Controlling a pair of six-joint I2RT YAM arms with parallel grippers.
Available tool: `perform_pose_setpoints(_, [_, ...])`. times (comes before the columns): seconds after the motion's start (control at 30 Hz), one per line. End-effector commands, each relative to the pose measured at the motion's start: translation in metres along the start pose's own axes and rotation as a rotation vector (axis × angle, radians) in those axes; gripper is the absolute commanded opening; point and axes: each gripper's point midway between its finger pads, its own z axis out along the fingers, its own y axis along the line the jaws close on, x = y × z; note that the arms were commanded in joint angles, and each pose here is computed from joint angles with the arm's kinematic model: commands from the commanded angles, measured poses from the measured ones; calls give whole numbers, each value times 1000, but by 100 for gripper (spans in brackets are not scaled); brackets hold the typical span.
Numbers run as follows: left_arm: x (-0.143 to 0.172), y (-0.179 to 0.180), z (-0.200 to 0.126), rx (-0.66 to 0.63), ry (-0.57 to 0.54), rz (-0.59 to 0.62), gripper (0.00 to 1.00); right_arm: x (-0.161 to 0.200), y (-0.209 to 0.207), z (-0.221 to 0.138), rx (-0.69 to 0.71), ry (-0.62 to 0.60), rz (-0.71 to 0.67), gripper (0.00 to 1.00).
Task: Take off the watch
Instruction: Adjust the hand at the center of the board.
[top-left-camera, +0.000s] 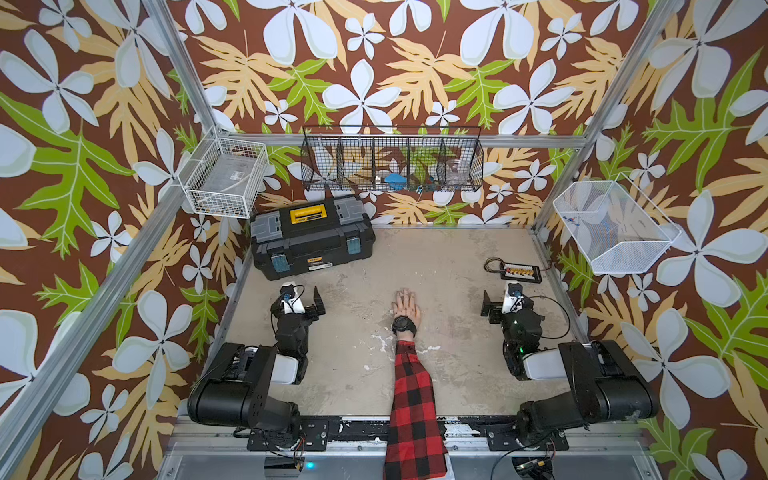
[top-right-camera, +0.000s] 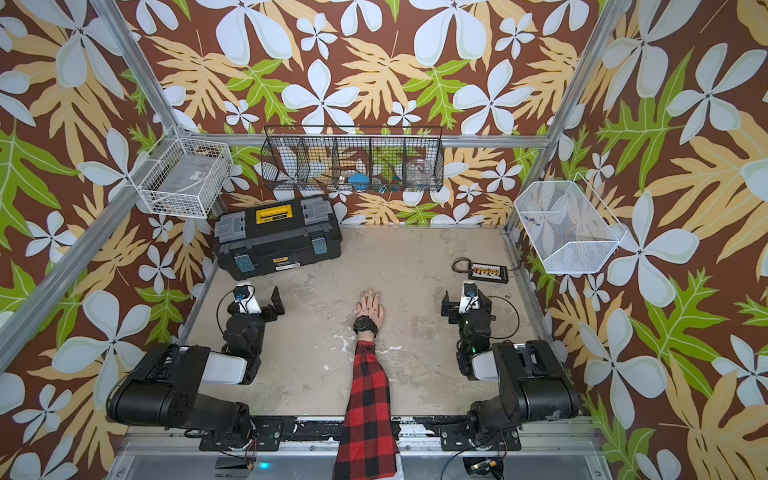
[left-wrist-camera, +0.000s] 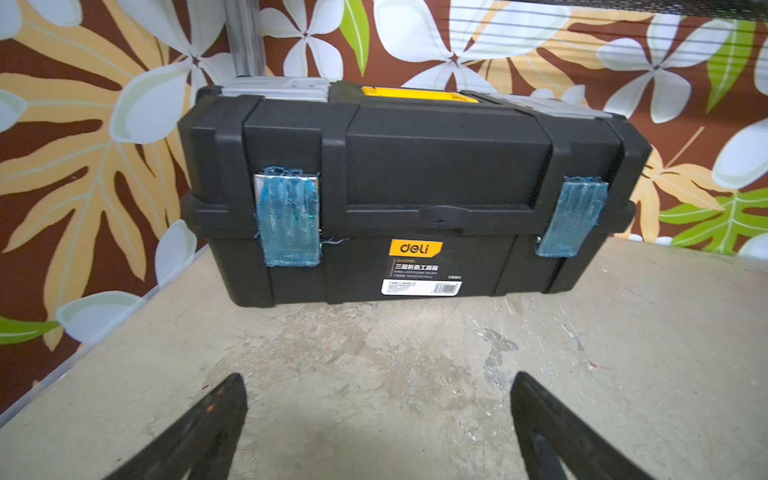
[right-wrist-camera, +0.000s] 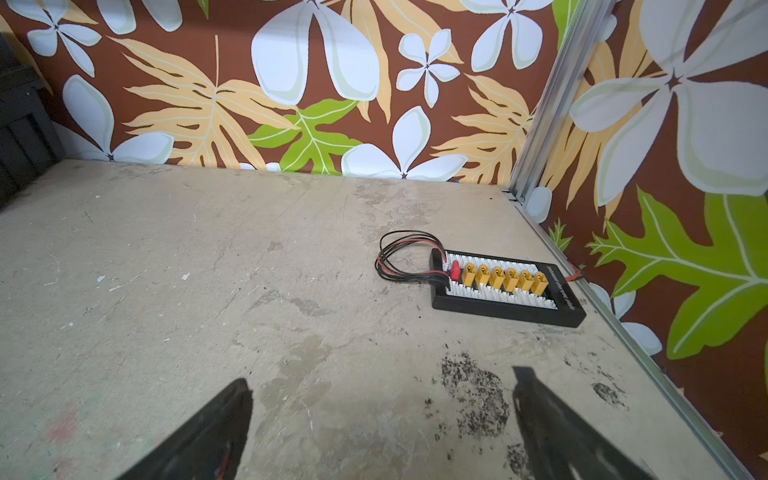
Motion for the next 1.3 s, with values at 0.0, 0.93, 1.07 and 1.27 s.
perform_pose_setpoints(0.0, [1,-13,-1,78,8,17,100,-8,1,1,-4,-28,14,100])
perform_pose_setpoints(0.93, [2,-14,0,82,13,18,100,-8,0,1,-1,-29,14,100])
perform_pose_setpoints(1.07, [1,-13,0,82,10,17,100,-7,0,0,-1,-28,14,100])
perform_pose_setpoints(1.27, [-1,-12,0,71,6,13,100,-8,-1,-1,2,-32,15,100])
